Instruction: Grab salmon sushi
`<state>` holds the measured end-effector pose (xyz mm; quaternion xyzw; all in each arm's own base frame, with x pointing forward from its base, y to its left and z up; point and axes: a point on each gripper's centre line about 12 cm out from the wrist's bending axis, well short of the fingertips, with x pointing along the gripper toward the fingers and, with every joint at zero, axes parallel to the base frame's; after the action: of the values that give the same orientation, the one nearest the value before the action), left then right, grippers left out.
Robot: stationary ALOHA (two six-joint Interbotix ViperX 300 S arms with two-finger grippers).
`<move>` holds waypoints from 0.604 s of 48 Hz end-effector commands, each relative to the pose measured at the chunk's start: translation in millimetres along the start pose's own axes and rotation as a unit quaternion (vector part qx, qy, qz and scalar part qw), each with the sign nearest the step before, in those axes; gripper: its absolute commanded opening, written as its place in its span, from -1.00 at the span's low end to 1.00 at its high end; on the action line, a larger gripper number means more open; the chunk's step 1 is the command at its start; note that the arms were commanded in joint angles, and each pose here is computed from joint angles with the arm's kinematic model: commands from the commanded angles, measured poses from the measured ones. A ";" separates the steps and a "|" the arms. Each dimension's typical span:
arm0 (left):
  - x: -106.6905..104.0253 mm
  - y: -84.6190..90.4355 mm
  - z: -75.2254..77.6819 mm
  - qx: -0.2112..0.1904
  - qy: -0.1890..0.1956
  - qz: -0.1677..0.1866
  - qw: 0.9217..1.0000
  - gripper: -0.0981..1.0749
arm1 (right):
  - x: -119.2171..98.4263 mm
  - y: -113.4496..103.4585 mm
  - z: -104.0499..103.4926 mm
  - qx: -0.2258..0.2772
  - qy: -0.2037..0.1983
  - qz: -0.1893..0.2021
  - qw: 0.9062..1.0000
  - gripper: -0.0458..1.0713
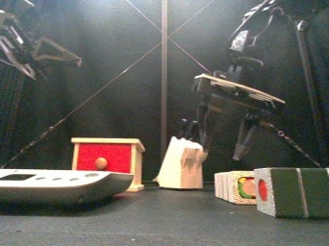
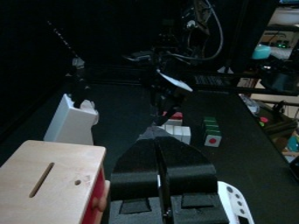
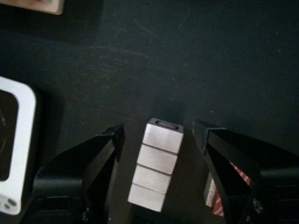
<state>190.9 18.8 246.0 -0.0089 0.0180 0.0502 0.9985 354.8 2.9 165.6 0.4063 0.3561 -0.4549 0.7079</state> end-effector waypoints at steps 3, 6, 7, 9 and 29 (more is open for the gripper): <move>1.5 0.3 4.8 0.000 -0.006 0.001 1.000 -0.86 | -32.4 0.3 5.2 -0.008 0.006 0.039 0.999 0.77; 1.6 0.2 5.4 0.001 -0.007 0.001 1.000 -0.86 | -41.0 -5.7 4.6 -0.025 0.009 0.040 0.999 0.76; 1.6 0.2 5.4 0.001 -0.007 0.001 1.000 -0.86 | -43.5 -7.6 5.0 -0.029 0.009 0.040 0.999 0.76; 1.5 0.2 4.9 0.001 -0.007 0.000 1.000 -0.86 | -48.7 -12.1 5.2 -0.038 0.009 0.039 0.998 0.76; 1.3 2.1 4.2 0.000 -0.005 0.006 1.000 -0.86 | -62.1 -53.9 -15.2 0.010 0.090 0.020 0.996 0.76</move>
<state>190.4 19.9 245.6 -0.0082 0.0180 0.0532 0.9984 285.2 22.5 191.5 0.4428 0.4131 -0.4131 0.6801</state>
